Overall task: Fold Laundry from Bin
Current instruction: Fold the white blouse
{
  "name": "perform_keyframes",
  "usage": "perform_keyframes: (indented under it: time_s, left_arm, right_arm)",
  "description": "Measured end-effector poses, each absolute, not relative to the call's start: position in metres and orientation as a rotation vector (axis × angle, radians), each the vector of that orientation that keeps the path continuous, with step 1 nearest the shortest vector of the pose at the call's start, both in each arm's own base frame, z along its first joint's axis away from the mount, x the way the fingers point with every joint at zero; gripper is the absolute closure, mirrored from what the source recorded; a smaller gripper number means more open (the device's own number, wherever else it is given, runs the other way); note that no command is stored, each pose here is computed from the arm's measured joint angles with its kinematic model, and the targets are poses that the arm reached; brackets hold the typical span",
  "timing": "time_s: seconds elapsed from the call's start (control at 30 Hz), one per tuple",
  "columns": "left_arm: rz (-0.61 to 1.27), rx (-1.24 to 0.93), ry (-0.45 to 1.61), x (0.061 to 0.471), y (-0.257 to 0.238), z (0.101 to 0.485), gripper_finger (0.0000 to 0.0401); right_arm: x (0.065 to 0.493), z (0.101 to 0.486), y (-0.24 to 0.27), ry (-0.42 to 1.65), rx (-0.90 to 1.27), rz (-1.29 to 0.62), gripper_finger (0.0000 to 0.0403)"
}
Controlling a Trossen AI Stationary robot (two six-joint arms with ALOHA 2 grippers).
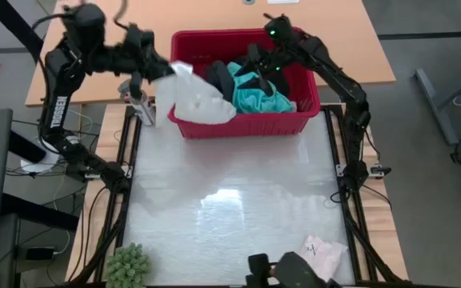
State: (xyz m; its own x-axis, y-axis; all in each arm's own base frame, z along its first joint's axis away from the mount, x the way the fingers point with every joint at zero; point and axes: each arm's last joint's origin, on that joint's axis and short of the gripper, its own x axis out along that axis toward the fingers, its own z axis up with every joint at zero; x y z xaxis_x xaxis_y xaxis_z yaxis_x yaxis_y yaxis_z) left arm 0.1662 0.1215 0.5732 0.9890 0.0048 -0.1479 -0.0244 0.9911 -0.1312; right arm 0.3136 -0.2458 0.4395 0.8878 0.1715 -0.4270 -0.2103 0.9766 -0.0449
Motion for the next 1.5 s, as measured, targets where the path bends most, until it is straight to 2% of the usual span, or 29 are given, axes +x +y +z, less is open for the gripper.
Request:
perform_keyframes:
  time_s: [0.23, 0.57, 0.77, 1.03, 1.33, 1.4, 1.5]
  left_arm:
    - [0.067, -0.339, 0.459, 0.168, 0.101, 0.542, 0.0401]
    - [0.106, -0.491, 0.656, 0.179, 0.066, 0.528, 0.0401]
    - [0.15, -0.446, 0.675, 0.183, 0.054, 0.528, 0.0401]
    - [0.141, -0.477, 0.683, 0.186, 0.047, 0.527, 0.0401]
    - [0.131, -0.476, 0.688, 0.186, 0.045, 0.527, 0.0401]
    - [0.13, -0.473, 0.689, 0.186, 0.045, 0.527, 0.0401]
    - [0.126, -0.462, 0.692, 0.186, 0.045, 0.527, 0.0401]
  right_arm:
    - [0.309, 0.433, -0.233, 0.502, -0.071, 0.283, 0.0143]
    - [0.333, 0.428, -0.216, 0.469, -0.197, 0.369, 0.0143]
    - [0.362, 0.407, -0.207, 0.495, -0.272, 0.417, 0.0143]
    - [0.4, 0.379, -0.212, 0.495, -0.34, 0.376, 0.0143]
    - [0.412, 0.359, -0.216, 0.546, -0.335, 0.366, 0.0144]
    - [0.411, 0.358, -0.216, 0.56, -0.328, 0.365, 0.0154]
    - [0.41, 0.356, -0.215, 0.588, -0.333, 0.371, 0.019]
